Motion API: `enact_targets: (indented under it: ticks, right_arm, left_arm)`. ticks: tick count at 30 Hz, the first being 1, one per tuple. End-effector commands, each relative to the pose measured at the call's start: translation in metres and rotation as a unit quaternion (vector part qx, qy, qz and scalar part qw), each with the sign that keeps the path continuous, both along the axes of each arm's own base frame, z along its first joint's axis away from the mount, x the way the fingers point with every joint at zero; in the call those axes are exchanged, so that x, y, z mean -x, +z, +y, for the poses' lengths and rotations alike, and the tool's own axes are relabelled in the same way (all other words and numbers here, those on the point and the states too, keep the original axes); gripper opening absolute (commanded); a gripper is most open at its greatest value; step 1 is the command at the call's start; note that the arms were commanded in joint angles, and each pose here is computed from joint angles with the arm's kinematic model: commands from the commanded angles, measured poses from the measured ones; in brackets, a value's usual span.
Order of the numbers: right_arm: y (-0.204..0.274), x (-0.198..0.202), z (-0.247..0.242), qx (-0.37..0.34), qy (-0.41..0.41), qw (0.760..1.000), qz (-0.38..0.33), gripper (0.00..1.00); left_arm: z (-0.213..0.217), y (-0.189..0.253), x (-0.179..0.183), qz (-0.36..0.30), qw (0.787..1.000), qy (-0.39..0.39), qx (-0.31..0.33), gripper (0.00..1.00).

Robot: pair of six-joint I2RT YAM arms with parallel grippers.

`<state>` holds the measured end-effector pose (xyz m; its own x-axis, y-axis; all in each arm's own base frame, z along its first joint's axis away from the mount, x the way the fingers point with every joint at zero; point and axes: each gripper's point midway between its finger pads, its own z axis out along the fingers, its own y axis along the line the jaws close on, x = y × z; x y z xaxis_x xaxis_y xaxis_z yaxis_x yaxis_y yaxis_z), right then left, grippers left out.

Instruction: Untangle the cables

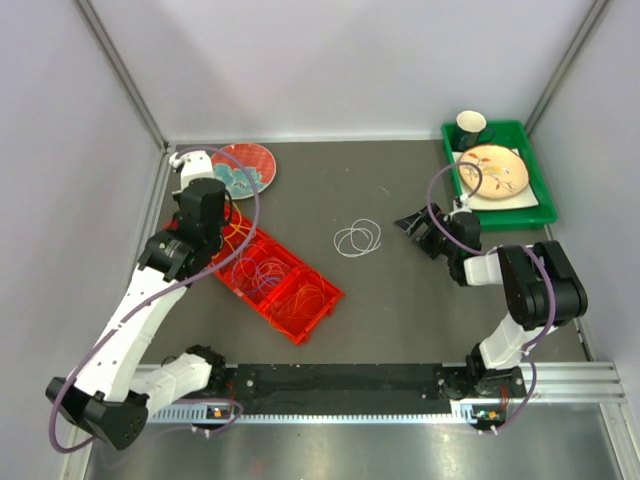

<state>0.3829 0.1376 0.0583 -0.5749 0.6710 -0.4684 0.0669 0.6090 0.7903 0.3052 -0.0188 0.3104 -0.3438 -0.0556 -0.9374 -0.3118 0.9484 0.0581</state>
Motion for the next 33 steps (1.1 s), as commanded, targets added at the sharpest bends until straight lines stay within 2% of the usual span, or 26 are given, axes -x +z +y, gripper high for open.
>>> enact_targets:
  ticks: [1, 10, 18, 24, 33]
  right_arm:
    - [0.008, -0.007, -0.003, -0.007, -0.005, 1.0, -0.02, 0.99]
    - [0.009, -0.006, -0.001, -0.009, -0.001, 1.0, -0.019, 0.99]
    - [0.008, -0.006, -0.001, -0.01, 0.0, 1.0, -0.019, 0.99]
    - [0.009, -0.007, -0.003, -0.013, -0.004, 1.0, -0.02, 0.99]
    - [0.008, -0.007, -0.003, -0.018, -0.004, 1.0, -0.019, 0.99]
  left_arm:
    - [0.008, -0.021, 0.01, 0.015, 1.0, 0.021, 0.007, 0.0]
    - [0.021, -0.06, 0.011, 0.074, 0.994, 0.059, -0.045, 0.0]
    - [0.019, -0.084, 0.005, 0.098, 0.993, 0.052, -0.047, 0.0]
    - [0.018, -0.098, -0.014, 0.107, 0.992, 0.045, -0.054, 0.0]
    - [0.029, -0.113, -0.045, 0.101, 0.99, 0.101, -0.021, 0.0]
